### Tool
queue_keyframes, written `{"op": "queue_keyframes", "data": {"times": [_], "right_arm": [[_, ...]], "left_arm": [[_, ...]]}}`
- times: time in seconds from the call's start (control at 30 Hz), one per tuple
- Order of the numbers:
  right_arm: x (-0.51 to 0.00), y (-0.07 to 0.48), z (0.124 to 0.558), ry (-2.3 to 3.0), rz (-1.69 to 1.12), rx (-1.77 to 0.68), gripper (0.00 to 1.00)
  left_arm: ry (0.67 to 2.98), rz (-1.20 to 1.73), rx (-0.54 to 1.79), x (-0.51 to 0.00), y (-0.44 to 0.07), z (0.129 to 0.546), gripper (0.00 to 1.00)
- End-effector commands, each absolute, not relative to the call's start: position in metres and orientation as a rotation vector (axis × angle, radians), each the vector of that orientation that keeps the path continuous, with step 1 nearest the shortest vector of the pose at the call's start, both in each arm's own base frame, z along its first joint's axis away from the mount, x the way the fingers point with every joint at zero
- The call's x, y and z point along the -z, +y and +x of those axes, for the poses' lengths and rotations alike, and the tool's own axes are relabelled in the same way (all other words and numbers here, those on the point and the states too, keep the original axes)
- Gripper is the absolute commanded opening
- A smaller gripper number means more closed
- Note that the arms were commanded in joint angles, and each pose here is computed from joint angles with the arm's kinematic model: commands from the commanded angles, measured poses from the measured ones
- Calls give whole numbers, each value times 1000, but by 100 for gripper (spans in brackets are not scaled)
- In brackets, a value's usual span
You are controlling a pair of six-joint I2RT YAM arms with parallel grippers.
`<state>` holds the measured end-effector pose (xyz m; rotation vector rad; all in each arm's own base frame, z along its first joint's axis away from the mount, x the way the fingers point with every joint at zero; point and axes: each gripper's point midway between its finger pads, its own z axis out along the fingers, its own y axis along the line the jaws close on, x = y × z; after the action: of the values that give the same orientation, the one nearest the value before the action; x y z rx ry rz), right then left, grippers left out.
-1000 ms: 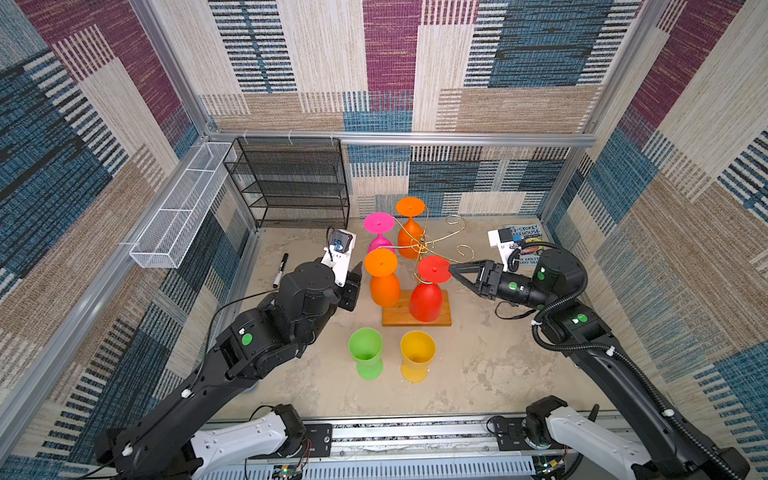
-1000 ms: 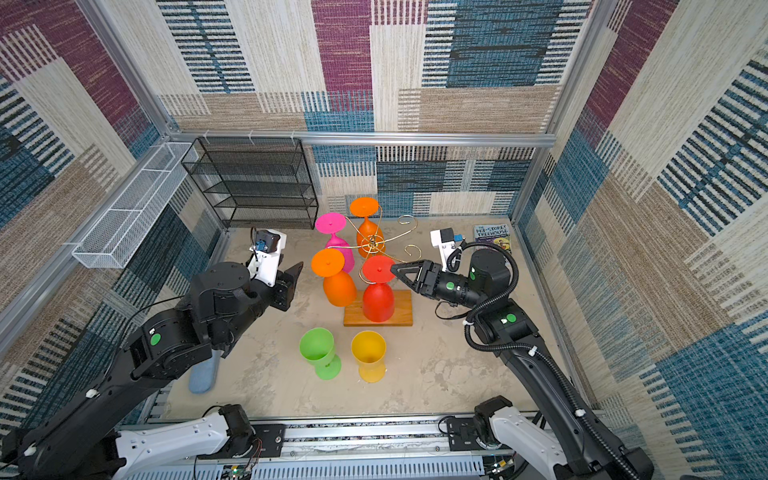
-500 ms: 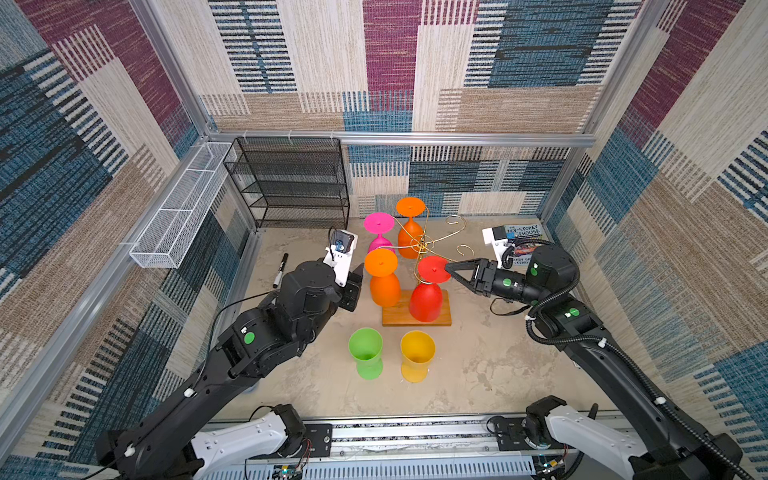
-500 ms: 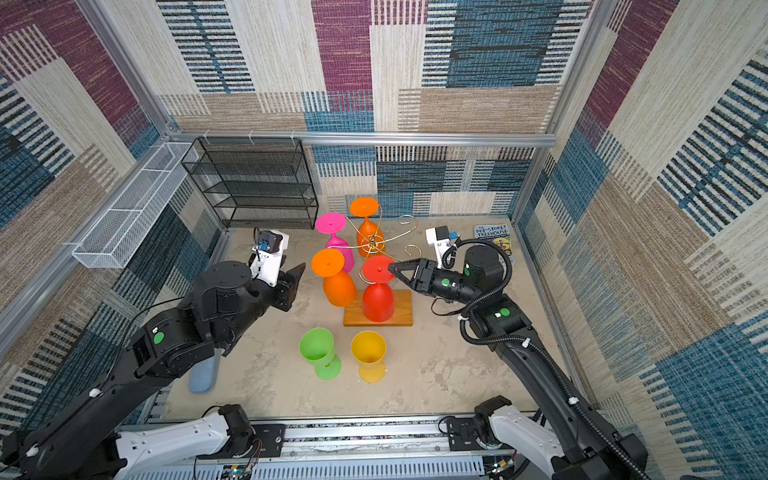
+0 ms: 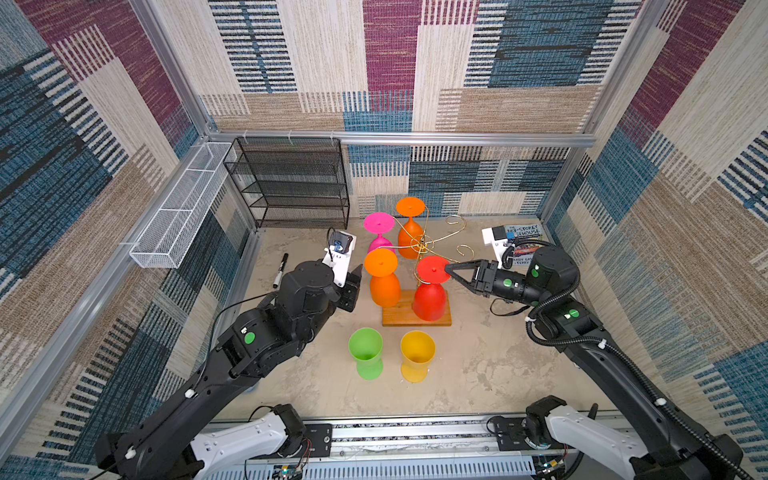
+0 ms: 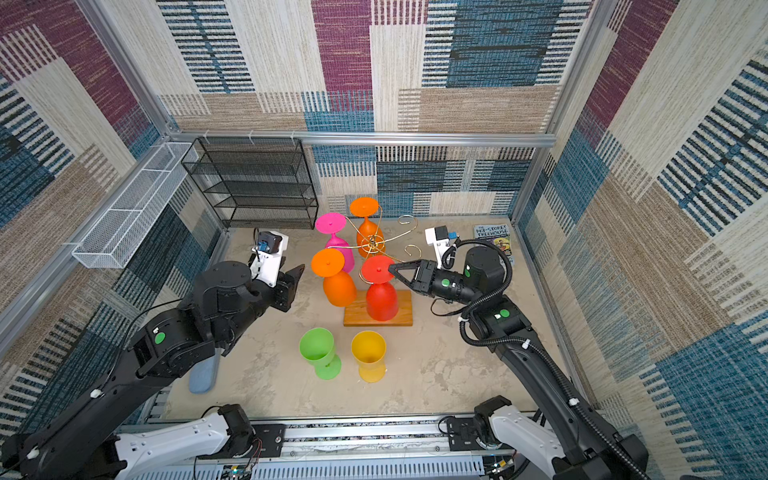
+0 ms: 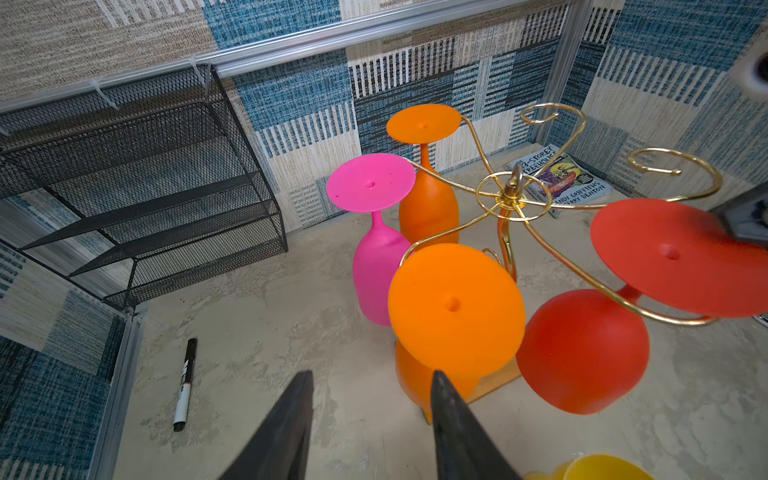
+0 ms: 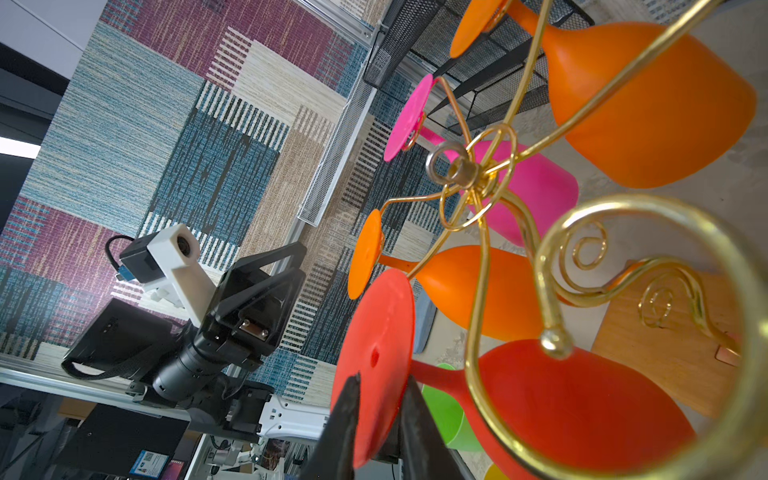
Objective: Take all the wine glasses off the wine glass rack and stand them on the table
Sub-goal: 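Close the right gripper on the red glass's foot at the rack top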
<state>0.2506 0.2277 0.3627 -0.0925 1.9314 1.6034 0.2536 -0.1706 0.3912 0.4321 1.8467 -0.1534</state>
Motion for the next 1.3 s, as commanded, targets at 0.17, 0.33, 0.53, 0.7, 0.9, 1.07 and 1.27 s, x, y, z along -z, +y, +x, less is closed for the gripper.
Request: {"op": "queue_keyframes", "data": {"times": [0.17, 0.33, 0.53, 0.7, 0.9, 1.07, 1.27], "right_arm": [[-378, 229, 244, 1868, -126, -1660, 12], [-376, 229, 244, 1869, -122, -1666, 8], [-374, 229, 245, 1876, -114, -1664, 8], [-372, 228, 247, 1886, -106, -1640, 17], [-367, 229, 249, 1902, -97, -1639, 22], [-366, 231, 251, 1910, -104, -1641, 22], [-366, 232, 250, 1912, -111, -1651, 23]], "left_arm": [[1833, 410, 192, -395, -171, 254, 48], [1836, 406, 191, -393, -170, 254, 48], [1839, 402, 189, -392, -168, 253, 48], [1843, 401, 189, -390, -168, 254, 48], [1846, 398, 191, -388, -167, 255, 48], [1849, 392, 193, -388, -166, 255, 48], [1853, 391, 197, -386, -166, 256, 48]]}}
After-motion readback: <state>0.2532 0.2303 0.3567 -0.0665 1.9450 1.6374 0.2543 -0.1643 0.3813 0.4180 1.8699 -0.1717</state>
